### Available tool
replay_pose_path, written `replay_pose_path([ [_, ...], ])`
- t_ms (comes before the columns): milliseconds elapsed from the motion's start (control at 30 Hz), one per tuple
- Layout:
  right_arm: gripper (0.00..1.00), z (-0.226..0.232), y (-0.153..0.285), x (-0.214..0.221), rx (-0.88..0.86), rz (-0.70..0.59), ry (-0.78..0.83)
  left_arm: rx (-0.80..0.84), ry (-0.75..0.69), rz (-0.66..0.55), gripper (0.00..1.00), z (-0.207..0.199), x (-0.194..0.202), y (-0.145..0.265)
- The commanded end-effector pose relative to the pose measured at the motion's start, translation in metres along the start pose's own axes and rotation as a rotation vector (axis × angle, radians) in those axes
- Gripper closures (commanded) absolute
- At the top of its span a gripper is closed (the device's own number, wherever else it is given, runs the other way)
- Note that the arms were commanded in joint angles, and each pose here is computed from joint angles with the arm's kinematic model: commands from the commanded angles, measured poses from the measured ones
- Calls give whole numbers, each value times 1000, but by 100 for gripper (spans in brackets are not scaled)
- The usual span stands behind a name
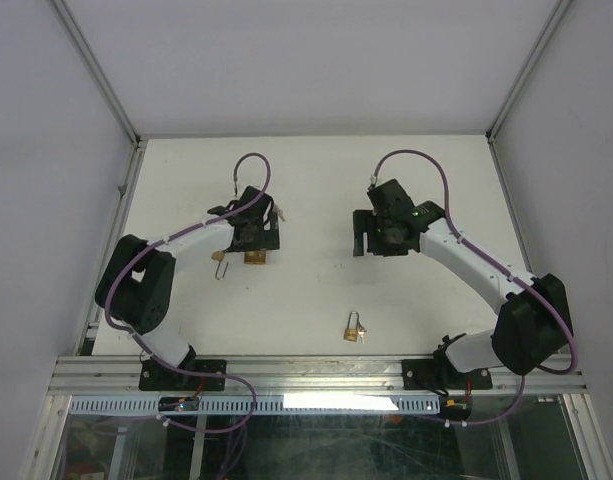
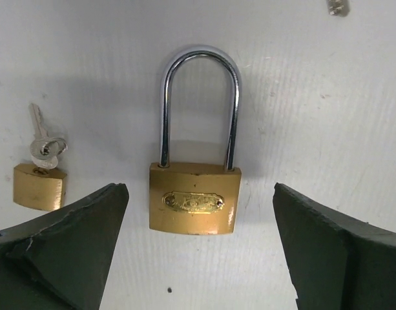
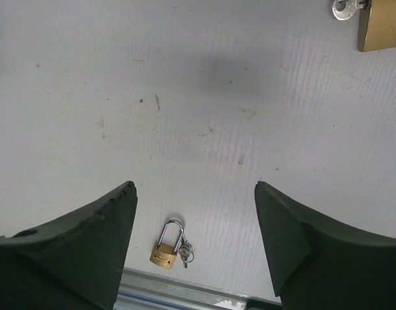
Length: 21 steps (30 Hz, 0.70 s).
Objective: Unlock with the key
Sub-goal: Move the lock to the center of the board, then pick up the lock from the center of the board.
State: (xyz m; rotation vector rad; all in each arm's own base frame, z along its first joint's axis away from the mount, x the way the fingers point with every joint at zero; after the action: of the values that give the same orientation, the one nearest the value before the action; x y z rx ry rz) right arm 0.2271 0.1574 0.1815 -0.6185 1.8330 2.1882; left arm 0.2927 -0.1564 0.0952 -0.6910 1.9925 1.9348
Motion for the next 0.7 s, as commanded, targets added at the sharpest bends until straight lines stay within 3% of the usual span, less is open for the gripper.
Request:
replay_pose_path([
  [0, 24, 13, 5, -15, -74, -66, -2, 154, -100, -138, 1, -18, -45, 49],
  [67, 24, 16, 4, -17, -97, -76, 7, 242, -226, -169, 1, -25, -61, 62],
  [133, 24, 21, 1, -21, -133, -74, 27, 430, -416, -170, 1, -29, -70, 66],
  [233, 25, 29, -3, -30, -171, -65, 57, 698, -703, -192, 2, -8, -86, 68],
  [333, 28, 40, -8, -44, -225, -101, 95, 658, -938, -246, 4, 29, -114, 54],
  [467, 33, 61, -16, -69, -308, -129, 121, 592, -983, -277, 17, 26, -159, 32],
  [567, 35, 70, -23, -77, -328, -124, 130, 642, -979, -201, 30, 16, -175, 18],
  [633, 35, 75, -26, -77, -326, -120, 141, 590, -923, -153, 43, 15, -177, 8],
  [667, 35, 75, -27, -76, -322, -117, 144, 551, -895, -131, 44, 16, -174, 3],
])
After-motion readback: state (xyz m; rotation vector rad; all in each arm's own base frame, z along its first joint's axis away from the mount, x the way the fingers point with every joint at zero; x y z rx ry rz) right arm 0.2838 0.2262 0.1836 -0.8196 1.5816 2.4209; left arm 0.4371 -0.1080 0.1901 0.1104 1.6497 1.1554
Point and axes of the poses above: each gripper's point midway between its finger pads, its own y axis back along the fingers, its own z axis along the line the jaws close on, x = y × z, the point moved 7 cm from there along y, back along the fingers, and after that the axes turned 3 degrees about y, right-handed, at the moved point
